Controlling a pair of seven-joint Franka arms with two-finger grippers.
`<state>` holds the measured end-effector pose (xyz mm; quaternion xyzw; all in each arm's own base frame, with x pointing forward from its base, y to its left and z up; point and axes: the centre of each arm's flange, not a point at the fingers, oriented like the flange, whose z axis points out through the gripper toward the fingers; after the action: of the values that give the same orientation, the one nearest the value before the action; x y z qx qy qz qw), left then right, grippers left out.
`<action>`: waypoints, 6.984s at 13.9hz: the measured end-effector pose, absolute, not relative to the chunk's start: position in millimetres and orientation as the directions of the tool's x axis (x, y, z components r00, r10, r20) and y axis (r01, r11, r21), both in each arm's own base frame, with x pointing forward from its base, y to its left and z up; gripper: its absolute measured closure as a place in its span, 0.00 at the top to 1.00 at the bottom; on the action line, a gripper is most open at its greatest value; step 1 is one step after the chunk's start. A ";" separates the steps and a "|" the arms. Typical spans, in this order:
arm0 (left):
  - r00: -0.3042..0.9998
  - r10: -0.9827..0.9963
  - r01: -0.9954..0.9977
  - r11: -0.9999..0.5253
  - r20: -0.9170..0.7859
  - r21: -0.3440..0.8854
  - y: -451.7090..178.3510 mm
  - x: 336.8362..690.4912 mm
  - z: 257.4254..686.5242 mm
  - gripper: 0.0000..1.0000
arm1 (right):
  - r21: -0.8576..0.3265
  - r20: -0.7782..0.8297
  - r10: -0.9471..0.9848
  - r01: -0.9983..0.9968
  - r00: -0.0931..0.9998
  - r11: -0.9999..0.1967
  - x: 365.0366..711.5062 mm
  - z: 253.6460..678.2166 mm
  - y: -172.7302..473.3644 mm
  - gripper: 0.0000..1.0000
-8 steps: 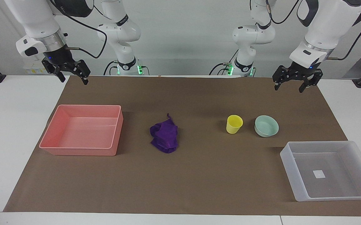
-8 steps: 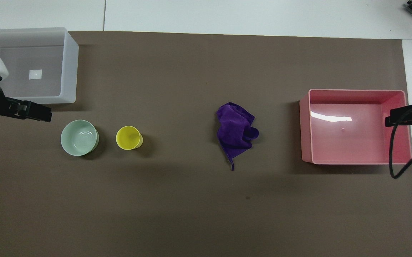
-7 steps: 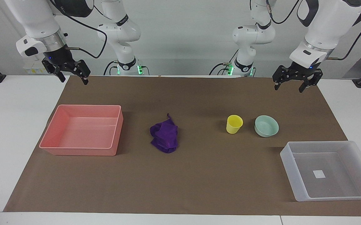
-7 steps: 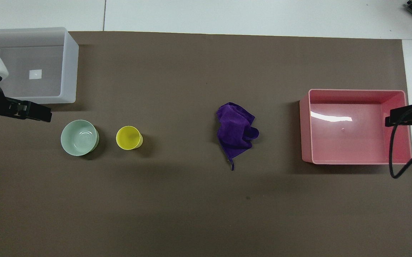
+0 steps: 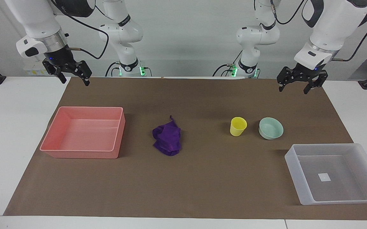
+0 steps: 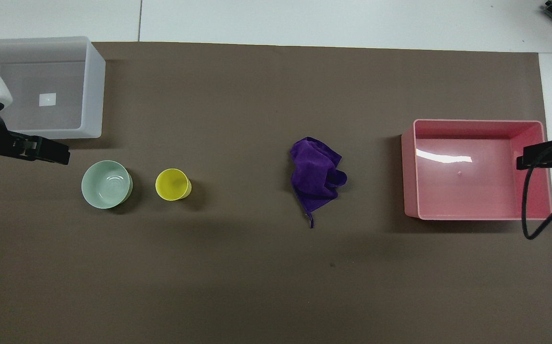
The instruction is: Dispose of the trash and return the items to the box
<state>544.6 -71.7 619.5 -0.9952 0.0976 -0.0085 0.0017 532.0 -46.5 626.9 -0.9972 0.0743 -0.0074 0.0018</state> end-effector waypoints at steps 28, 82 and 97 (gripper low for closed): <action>0.993 -0.077 -0.077 -0.997 0.086 -0.006 -4.9 541.5 383.0 1.00 | -0.033 0.159 0.046 0.052 0.986 -0.998 579.7 403.9 229.6 1.00; 0.972 0.158 0.141 -0.984 0.175 0.106 176.4 741.7 412.9 0.03 | 0.055 0.177 0.066 0.057 0.982 -0.997 590.3 565.9 42.1 0.10; 0.972 0.173 0.157 -0.982 0.162 0.107 183.2 747.9 355.4 0.03 | 0.070 0.101 0.043 0.036 0.994 -0.997 571.7 427.5 -73.4 0.10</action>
<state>747.9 183.2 355.4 -0.9918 -0.0831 -0.0855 -0.0468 571.7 -73.4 427.5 -0.9979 -0.0198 -0.0511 -0.0341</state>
